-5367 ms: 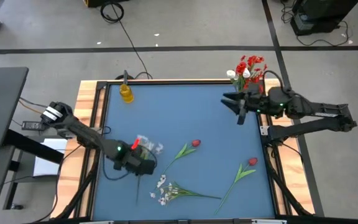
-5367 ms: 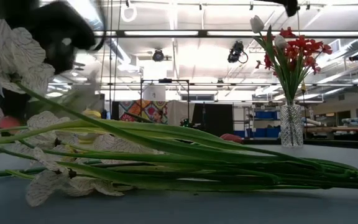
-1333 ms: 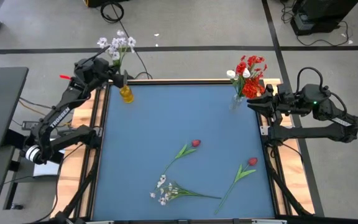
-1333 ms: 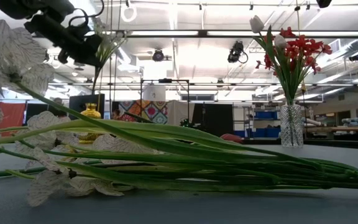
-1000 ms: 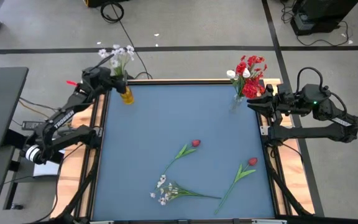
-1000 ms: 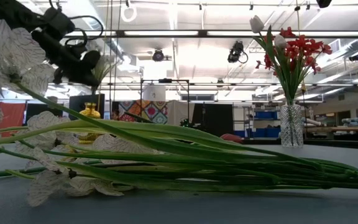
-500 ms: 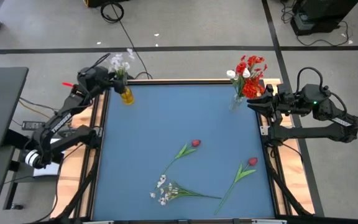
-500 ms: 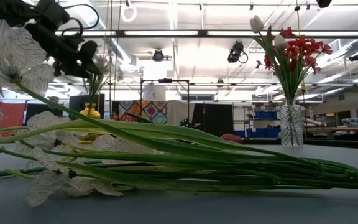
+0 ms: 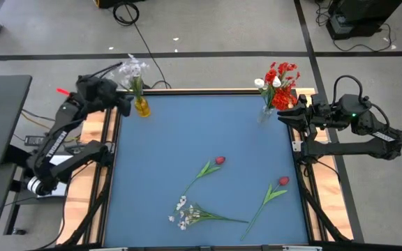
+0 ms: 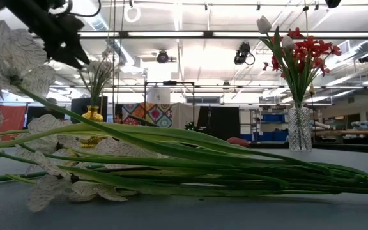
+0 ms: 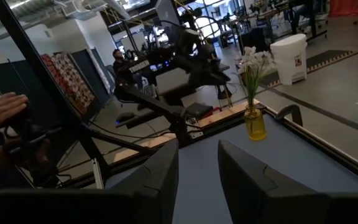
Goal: Sort flowers into vase by color
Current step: Put the left white flowers into the yellow vase, then put the top red tulip into the yellow vase
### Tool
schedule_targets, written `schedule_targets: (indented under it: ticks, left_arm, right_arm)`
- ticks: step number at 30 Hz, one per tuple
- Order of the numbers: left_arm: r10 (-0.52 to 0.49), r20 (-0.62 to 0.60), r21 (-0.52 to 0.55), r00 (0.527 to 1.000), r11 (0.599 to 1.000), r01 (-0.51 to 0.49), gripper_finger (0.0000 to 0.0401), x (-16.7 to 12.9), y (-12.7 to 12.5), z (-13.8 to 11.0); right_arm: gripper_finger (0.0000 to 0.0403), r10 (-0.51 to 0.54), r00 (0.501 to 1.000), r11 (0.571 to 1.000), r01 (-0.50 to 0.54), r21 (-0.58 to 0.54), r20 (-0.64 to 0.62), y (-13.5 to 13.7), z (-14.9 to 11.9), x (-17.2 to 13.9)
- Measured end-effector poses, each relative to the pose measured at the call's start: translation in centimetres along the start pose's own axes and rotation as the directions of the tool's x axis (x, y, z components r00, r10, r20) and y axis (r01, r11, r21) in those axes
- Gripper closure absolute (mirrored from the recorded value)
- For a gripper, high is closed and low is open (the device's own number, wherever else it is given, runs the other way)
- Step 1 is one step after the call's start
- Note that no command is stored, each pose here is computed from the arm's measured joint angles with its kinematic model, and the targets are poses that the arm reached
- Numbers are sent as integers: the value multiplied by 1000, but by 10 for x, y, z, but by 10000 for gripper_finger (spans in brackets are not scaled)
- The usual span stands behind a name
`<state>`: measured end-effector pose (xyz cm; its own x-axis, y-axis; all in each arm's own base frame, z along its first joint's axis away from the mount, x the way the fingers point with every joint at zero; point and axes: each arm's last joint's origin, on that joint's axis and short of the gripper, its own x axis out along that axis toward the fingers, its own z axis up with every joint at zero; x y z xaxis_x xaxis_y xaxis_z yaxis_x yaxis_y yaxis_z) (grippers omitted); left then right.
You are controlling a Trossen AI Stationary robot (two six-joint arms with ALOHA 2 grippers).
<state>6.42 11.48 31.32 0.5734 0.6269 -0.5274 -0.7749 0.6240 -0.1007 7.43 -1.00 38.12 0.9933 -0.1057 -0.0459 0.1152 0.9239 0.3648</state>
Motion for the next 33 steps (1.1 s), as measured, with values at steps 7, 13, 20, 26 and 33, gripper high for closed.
schedule_targets:
  ticks: [7, 13, 20, 26, 33]
  left_arm:
    - [-264, -146, -20, 953, 964, 264, 183, -21, -22, 0]
    - [-492, -225, -100, 841, 870, 482, 207, -9, -53, -11]
    - [-663, -200, -186, 722, 749, 636, 231, 19, -104, -19]
    - [-615, -245, -123, 750, 787, 605, 239, 59, -149, -54]
    - [-618, -367, -143, 695, 776, 614, 241, 92, -205, -100]
  right_arm:
    - [282, 0, 1000, 1000, 0, 0, 0, 0, 0, 0]
    - [282, 0, 1000, 1000, 0, 0, -1, 0, 0, 0]
    - [282, 0, 1000, 1000, 0, 0, 0, 0, 0, 0]
    - [282, 0, 1000, 1000, 0, 0, -1, 0, 0, 0]
    - [282, 0, 1000, 1000, 0, 0, -1, 0, 0, 0]
